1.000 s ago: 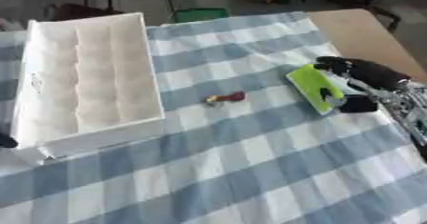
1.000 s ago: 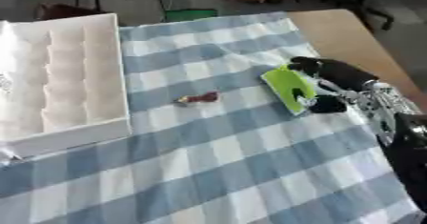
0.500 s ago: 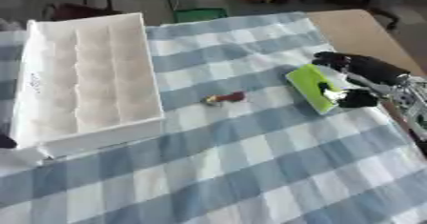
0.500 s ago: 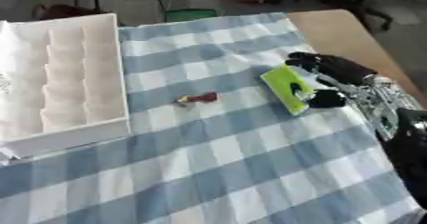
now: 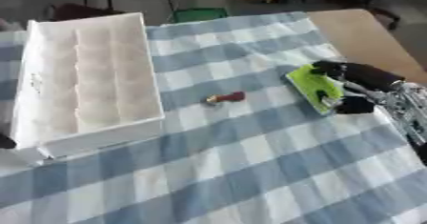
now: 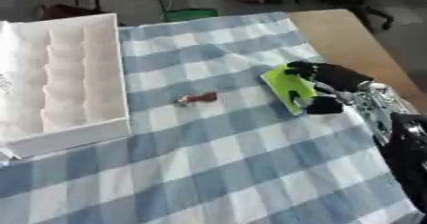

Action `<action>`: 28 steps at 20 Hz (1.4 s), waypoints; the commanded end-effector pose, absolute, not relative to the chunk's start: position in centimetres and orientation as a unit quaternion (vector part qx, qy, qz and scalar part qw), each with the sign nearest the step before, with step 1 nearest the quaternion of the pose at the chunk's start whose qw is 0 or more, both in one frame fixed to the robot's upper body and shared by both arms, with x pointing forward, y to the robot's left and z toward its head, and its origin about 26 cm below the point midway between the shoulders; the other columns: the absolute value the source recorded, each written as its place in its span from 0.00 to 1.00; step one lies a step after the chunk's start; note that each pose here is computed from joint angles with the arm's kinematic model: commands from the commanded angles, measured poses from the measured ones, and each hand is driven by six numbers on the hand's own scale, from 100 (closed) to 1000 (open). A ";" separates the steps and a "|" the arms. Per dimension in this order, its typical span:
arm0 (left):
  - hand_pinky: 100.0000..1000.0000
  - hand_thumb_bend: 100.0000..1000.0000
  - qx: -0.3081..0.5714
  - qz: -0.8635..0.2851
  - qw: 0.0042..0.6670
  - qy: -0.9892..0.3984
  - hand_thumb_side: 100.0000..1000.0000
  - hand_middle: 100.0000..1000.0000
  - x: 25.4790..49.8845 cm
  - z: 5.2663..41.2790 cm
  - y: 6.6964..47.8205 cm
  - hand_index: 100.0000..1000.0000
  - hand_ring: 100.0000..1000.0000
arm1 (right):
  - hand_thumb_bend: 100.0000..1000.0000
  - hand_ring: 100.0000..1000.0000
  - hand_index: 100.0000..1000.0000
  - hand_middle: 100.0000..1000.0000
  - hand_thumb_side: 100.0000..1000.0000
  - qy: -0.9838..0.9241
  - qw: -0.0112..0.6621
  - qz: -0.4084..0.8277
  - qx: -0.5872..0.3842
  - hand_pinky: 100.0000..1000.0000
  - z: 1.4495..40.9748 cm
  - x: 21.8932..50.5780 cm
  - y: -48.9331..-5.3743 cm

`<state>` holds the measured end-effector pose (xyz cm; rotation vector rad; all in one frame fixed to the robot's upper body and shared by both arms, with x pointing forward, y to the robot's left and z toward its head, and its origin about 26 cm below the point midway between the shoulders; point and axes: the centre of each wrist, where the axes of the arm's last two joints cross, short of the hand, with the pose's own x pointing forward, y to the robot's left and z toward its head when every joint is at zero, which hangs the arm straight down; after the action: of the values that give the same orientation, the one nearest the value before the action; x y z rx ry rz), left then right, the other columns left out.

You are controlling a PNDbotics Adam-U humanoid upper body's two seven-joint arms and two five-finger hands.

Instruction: Pick up objects on the table and place them in the box.

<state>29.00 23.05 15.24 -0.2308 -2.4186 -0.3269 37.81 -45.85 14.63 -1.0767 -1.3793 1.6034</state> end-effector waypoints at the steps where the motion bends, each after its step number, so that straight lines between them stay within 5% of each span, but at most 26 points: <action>1: 0.42 0.12 -0.090 -0.131 0.324 -0.933 0.72 0.98 28.8 15.9 23.0 0.80 1.00 | 0.00 0.94 1.00 1.00 0.83 -0.532 0.365 0.628 -0.436 0.86 15.8 37.8 -46.5; 4: 0.42 0.12 -0.091 -0.131 0.324 -0.933 0.72 0.98 28.8 16.0 23.0 0.80 1.00 | 0.00 0.91 1.00 1.00 0.76 -0.529 0.361 0.630 -0.439 0.81 15.7 37.8 -46.4; 7: 0.42 0.13 -0.091 -0.132 0.324 -0.932 0.72 0.98 28.8 15.9 22.9 0.80 1.00 | 0.07 0.82 1.00 0.99 0.53 -0.527 0.355 0.631 -0.445 0.65 15.7 37.7 -46.3; 10: 0.42 0.13 -0.091 -0.132 0.325 -0.932 0.72 0.98 28.8 15.9 22.9 0.80 1.00 | 0.08 0.81 1.00 0.99 0.49 -0.525 0.352 0.630 -0.451 0.64 15.5 37.7 -46.3; 11: 0.42 0.13 -0.090 -0.132 0.325 -0.932 0.72 0.98 28.8 15.9 22.9 0.80 1.00 | 0.11 0.71 1.00 0.98 0.39 -0.524 0.351 0.629 -0.454 0.46 15.6 37.7 -46.3; 16: 0.42 0.13 -0.090 -0.132 0.326 -0.932 0.72 0.98 28.8 15.9 22.9 0.80 1.00 | 0.10 0.56 1.00 0.95 0.38 -0.526 0.339 0.620 -0.473 0.28 15.4 37.6 -46.2; 17: 0.42 0.13 -0.090 -0.132 0.326 -0.932 0.72 0.98 28.8 15.9 22.9 0.80 1.00 | 0.09 0.42 1.00 0.91 0.37 -0.527 0.338 0.619 -0.475 0.12 15.4 37.6 -46.2; 18: 0.42 0.13 -0.090 -0.132 0.327 -0.932 0.72 0.99 28.8 15.9 22.9 0.80 1.00 | 0.08 0.37 0.98 0.89 0.36 -0.531 0.334 0.615 -0.477 0.07 15.4 37.6 -46.2; 21: 0.42 0.13 -0.090 -0.132 0.327 -0.931 0.72 0.99 28.8 15.9 22.9 0.80 1.00 | 0.02 0.29 0.91 0.81 0.29 -0.540 0.325 0.609 -0.482 0.00 15.3 37.6 -46.3; 28: 0.42 0.13 -0.089 -0.132 0.329 -0.931 0.72 0.99 28.8 15.9 23.0 0.80 1.00 | 0.00 0.25 0.89 0.76 0.18 -0.601 0.287 0.564 -0.488 0.00 16.6 37.4 -45.9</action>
<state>29.01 23.04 15.25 -0.2329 -2.4161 -0.3327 37.58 -45.42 14.67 -1.2519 -1.5620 1.5272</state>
